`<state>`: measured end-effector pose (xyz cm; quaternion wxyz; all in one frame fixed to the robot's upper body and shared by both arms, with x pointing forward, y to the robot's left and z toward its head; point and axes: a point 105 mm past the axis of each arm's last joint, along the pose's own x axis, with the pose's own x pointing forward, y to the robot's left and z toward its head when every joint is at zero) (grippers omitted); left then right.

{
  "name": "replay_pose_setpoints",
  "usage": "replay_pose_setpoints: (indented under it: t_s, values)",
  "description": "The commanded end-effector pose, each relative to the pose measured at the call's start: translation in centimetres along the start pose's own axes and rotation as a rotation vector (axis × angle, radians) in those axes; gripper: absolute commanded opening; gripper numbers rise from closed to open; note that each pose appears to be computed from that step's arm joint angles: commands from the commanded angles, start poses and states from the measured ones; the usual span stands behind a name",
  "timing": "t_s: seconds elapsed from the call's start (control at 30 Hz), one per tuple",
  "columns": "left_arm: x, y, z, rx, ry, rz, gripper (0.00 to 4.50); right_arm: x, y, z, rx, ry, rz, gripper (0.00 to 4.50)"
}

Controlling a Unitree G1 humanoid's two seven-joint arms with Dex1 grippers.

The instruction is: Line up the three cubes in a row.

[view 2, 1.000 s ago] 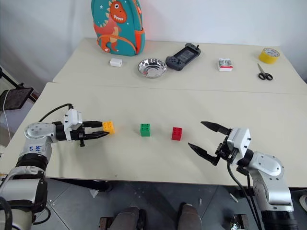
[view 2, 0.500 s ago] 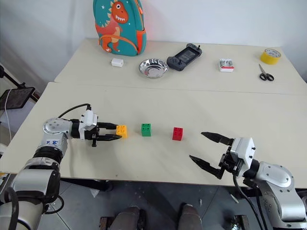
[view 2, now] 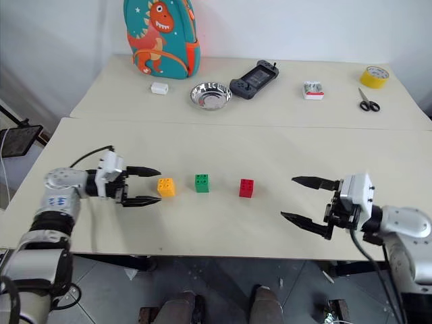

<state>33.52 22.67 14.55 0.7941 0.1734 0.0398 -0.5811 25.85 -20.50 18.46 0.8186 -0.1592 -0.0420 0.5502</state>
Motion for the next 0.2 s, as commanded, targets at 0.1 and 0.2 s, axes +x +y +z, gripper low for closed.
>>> replay_pose_setpoints:
  t_s: [0.1, 0.2]
  values:
    - [-3.0, 0.9, 2.5, 0.122, -0.031, 0.216, 4.45, 1.1, -1.5, 0.9, -0.050, -0.052, 0.030, 4.50]
    - [-3.8, 0.3, 1.3, 0.083, -0.021, 0.265, 4.45, 2.0, -2.6, 0.1, -0.097, -0.107, -0.008, 4.50]
